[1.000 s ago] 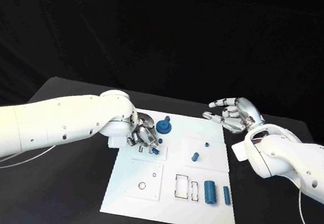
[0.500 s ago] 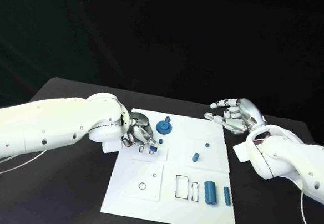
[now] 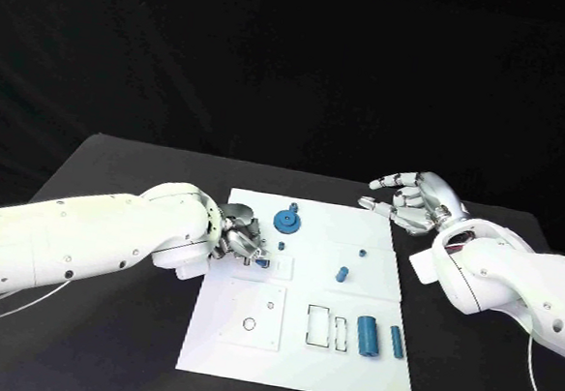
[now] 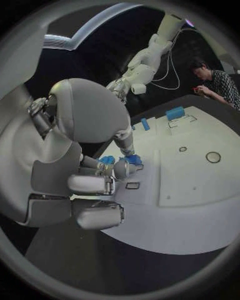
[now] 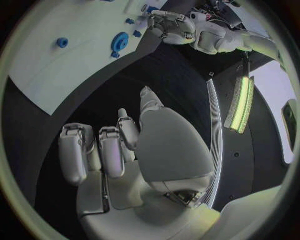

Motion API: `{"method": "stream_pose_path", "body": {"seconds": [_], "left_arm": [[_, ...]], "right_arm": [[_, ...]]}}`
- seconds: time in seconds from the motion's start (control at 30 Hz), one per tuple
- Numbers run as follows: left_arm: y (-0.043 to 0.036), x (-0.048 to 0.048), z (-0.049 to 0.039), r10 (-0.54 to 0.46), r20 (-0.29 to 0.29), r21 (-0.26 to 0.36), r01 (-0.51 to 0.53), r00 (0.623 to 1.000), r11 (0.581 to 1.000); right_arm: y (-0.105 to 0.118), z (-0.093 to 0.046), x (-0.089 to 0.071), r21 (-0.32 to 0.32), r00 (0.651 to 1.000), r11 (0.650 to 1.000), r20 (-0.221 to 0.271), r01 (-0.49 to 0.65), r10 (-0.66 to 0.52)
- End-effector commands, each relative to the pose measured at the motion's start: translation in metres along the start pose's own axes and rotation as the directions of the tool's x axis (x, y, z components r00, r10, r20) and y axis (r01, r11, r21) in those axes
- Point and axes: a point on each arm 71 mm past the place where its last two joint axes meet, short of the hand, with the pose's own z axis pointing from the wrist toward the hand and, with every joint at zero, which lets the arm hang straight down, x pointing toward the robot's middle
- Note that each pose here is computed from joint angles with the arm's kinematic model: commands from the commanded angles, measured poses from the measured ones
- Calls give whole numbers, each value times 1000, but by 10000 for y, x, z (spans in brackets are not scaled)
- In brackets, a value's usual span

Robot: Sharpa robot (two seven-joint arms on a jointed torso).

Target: Assemble the parts on the task board

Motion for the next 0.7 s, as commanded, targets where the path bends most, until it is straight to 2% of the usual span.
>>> {"method": "stream_pose_path", "body": {"seconds": [0.03, 0.4, 0.7], "left_arm": [[-40, -30, 5, 52, 82, 12, -53, 995, 999], [-65, -1, 16, 77, 83, 11, -78, 994, 997], [-76, 43, 22, 106, 34, 8, -106, 994, 994]], "right_arm": [[12, -5, 14, -15, 1000, 1000, -14, 6, -6], [10, -5, 17, -15, 1000, 1000, -15, 6, -6], [5, -6, 18, -13, 1000, 1000, -16, 6, -6]]}}
